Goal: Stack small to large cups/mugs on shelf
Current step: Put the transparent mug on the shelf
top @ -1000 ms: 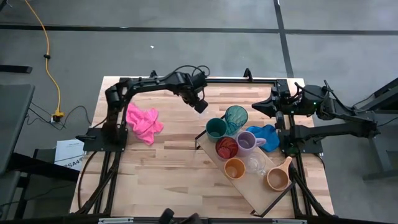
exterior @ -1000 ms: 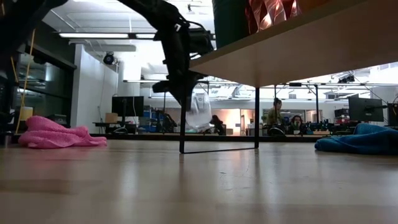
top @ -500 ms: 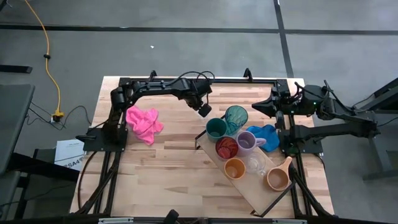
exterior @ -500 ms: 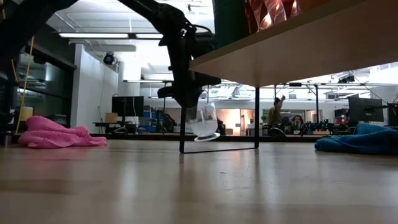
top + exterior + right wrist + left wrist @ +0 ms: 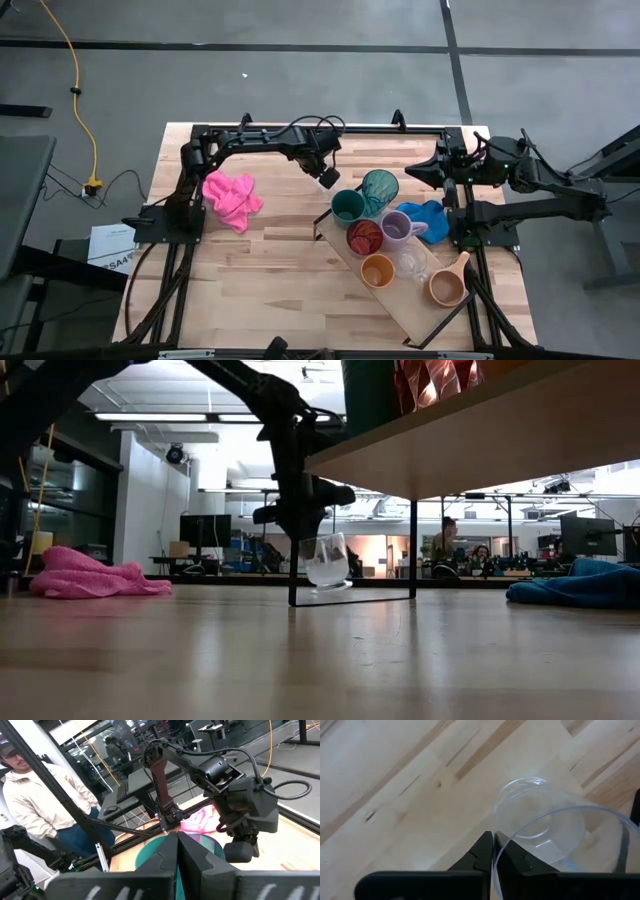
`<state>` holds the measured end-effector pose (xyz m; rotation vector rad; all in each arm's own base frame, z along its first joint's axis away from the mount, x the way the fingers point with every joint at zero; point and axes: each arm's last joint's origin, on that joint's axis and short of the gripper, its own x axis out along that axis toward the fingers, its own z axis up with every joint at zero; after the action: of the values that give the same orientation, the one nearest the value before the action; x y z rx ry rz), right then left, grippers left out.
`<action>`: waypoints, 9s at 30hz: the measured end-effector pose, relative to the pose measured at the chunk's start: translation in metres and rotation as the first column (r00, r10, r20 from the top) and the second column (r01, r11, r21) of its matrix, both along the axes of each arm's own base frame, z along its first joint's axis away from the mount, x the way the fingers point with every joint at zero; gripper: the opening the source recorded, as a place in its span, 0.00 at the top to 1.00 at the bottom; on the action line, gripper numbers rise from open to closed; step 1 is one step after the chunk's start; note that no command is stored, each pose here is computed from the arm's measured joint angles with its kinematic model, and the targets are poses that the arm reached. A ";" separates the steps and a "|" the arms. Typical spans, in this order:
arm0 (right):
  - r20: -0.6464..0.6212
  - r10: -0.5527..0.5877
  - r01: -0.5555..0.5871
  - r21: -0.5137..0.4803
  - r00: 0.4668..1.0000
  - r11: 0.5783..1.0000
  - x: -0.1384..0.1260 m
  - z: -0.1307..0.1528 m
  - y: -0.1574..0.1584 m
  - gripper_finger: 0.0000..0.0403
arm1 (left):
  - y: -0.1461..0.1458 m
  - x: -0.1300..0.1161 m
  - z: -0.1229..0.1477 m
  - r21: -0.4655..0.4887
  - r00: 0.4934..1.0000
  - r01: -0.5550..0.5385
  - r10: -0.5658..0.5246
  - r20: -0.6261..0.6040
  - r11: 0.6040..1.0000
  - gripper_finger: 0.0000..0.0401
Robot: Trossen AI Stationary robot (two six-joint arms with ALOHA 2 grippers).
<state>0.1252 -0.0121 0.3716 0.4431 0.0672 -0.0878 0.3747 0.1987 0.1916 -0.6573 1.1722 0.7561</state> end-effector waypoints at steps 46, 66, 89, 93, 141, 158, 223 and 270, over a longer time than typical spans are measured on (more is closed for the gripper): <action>0.000 0.001 -0.001 0.000 1.000 1.000 0.000 0.000 0.000 1.00 | -0.085 -0.139 0.254 0.425 0.802 -0.172 -0.125 0.585 0.889 0.50; 0.006 0.002 -0.002 -0.013 1.000 1.000 0.000 0.001 0.000 1.00 | -0.241 -0.156 0.201 0.601 0.338 -0.122 -0.536 0.773 0.790 0.99; 0.007 0.004 -0.003 -0.038 1.000 0.999 0.000 0.001 0.000 1.00 | -0.236 -0.221 0.211 0.652 0.103 -0.055 -0.645 0.757 0.756 1.00; 0.004 -0.009 0.009 -0.030 1.000 1.000 0.001 0.001 0.000 1.00 | -0.236 -0.220 0.209 0.653 0.118 -0.056 -0.644 0.756 0.756 1.00; -0.825 0.081 0.393 0.349 0.559 0.851 0.266 -0.130 -0.158 0.93 | -0.234 -0.218 0.203 0.621 0.197 -0.057 -0.601 0.774 0.781 1.00; -0.891 -0.033 0.415 0.178 0.454 0.892 0.272 -0.151 -0.155 0.53 | -0.235 -0.218 0.203 0.623 0.198 -0.057 -0.603 0.773 0.780 1.00; 0.026 -0.201 0.201 0.006 0.979 0.980 -0.001 0.049 -0.036 1.00 | -0.151 -0.175 0.219 0.633 0.337 -0.072 -0.578 0.743 0.771 1.00; -0.326 0.420 -0.327 0.303 0.847 0.895 -0.015 0.106 0.021 1.00 | -0.138 -0.162 0.233 0.656 0.405 0.038 -0.612 0.680 0.754 1.00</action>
<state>0.1098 0.0088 0.4776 0.6413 0.5577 0.2276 0.2131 0.0603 0.4248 -0.1889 0.0397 0.2453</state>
